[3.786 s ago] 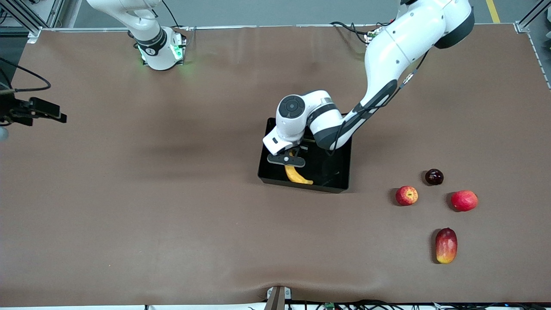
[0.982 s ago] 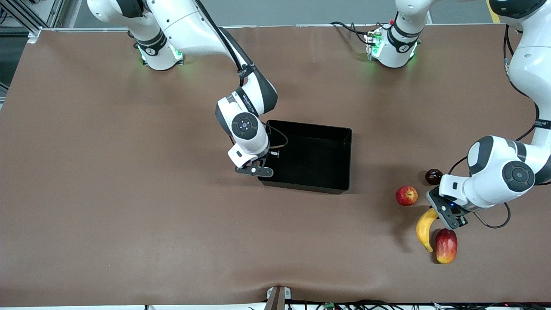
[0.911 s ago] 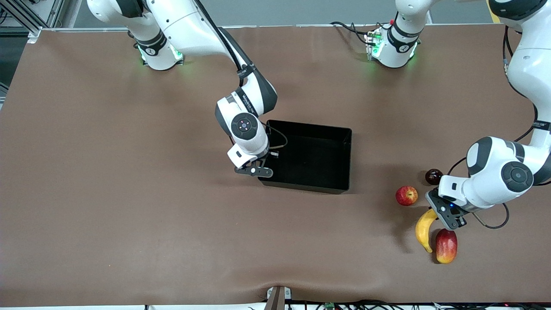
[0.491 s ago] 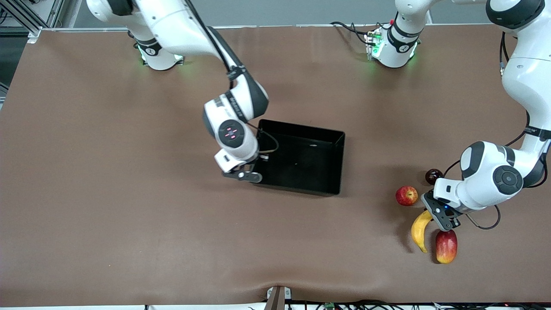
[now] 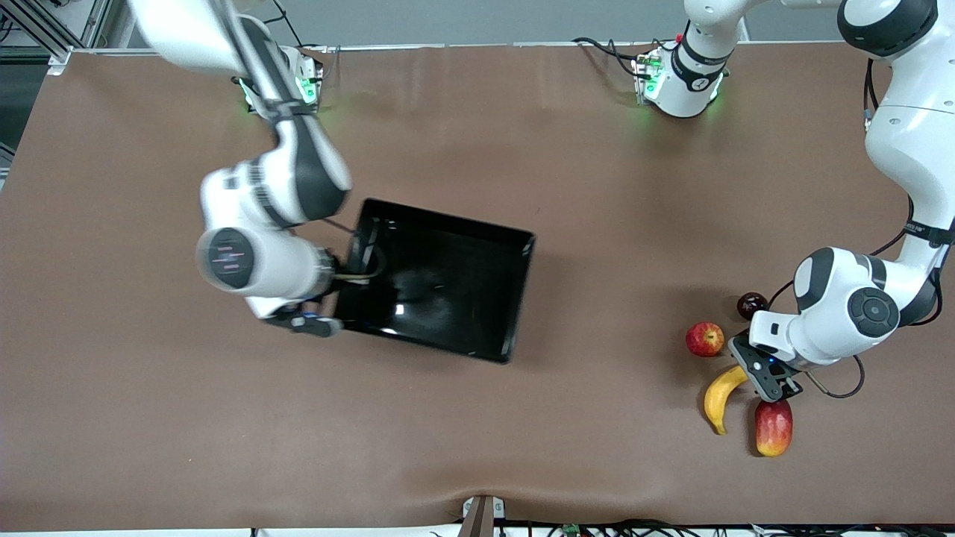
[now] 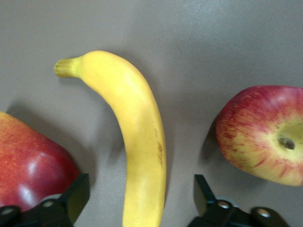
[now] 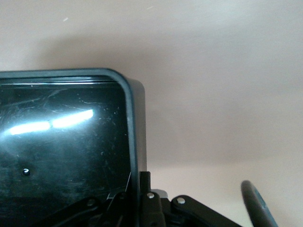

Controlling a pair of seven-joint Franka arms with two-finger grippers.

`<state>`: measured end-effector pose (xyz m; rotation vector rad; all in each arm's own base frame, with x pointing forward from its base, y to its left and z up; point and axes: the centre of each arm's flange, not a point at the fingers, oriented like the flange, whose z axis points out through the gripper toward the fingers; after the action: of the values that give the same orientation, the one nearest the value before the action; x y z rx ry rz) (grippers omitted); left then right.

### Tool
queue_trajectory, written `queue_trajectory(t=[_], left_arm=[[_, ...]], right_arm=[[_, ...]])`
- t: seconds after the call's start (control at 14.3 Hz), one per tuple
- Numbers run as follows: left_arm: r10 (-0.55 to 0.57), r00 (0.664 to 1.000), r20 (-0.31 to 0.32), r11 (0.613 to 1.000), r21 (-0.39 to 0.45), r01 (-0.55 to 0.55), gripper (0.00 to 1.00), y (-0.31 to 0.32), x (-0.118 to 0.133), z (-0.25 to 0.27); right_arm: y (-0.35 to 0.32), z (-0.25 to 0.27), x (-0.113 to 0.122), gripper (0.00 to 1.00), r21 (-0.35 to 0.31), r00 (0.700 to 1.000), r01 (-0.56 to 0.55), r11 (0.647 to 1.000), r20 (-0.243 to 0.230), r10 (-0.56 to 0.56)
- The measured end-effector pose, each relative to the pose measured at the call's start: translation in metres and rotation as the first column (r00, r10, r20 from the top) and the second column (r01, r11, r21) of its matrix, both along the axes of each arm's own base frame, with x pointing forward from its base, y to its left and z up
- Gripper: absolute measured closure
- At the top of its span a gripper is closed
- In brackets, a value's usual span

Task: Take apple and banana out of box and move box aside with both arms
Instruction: 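Drag the black box away with the right gripper while the left gripper releases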

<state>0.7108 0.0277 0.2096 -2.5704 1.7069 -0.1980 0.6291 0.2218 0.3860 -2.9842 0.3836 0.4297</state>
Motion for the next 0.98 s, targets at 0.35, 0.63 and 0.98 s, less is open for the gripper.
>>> queue_trajectory(t=[0.35, 0.63, 0.98], left_arm=[[0.078, 0.997, -0.021, 0.995, -0.057, -0.079, 0.0, 0.001, 0.009, 0.053], [0.2, 0.976, -0.088, 0.977, -0.053, -0.205, 0.0, -0.007, 0.007, 0.124], [0.505, 0.855, -0.12, 0.863, 0.048, -0.503, 0.0, -0.061, -0.016, 0.198]], right_arm=[[-0.15, 0.027, 0.015, 0.96, 0.0, 0.999, -0.031, 1.0, -0.022, 0.031], [-0.262, 0.03, 0.006, 0.96, 0.024, 0.996, -0.08, 0.996, -0.027, 0.081], [-0.405, -0.017, -0.03, 0.96, 0.057, 0.99, -0.139, 0.989, 0.014, 0.138]])
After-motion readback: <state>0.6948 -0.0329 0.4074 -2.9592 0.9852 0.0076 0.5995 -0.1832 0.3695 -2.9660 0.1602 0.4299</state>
